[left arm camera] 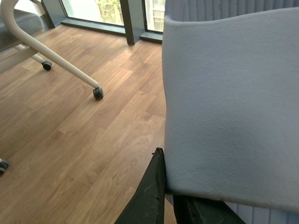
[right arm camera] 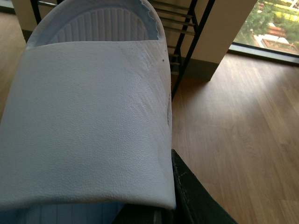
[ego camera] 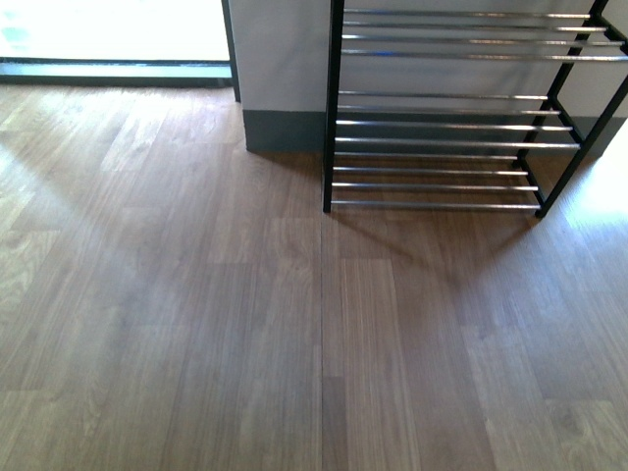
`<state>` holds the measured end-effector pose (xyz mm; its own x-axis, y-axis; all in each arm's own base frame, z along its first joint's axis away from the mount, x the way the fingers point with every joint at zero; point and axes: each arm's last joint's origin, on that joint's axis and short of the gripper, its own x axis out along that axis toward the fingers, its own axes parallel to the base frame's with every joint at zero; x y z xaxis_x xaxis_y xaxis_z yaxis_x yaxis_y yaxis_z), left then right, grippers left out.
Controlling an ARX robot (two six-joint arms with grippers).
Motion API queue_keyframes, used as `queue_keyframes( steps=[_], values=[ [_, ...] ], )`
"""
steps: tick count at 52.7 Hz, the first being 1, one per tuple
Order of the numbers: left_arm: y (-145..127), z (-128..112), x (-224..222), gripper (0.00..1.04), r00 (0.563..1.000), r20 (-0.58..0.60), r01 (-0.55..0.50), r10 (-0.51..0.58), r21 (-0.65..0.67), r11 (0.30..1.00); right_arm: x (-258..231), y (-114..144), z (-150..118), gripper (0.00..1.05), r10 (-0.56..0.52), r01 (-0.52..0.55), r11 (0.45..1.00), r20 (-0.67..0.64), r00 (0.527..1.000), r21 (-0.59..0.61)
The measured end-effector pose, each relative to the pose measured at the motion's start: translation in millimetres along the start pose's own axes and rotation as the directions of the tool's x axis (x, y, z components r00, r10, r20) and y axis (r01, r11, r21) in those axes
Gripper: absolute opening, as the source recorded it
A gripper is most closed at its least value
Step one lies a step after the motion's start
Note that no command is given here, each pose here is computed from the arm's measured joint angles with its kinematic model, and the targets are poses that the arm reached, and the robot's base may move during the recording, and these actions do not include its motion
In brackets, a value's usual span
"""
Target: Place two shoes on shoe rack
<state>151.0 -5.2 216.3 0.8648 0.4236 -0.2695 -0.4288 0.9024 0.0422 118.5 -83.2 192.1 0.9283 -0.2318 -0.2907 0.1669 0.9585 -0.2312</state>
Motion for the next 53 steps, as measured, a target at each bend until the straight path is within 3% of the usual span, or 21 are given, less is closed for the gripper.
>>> queue_keyframes(
  steps=[53],
  values=[
    [-0.2,-0.2,0.0,0.02,1.000,0.000,0.000,0.000,0.000,1.000,-0.2,-0.2,0.6,0.02,0.000,0.000,1.000,0.002,1.000,-0.001]
  ],
)
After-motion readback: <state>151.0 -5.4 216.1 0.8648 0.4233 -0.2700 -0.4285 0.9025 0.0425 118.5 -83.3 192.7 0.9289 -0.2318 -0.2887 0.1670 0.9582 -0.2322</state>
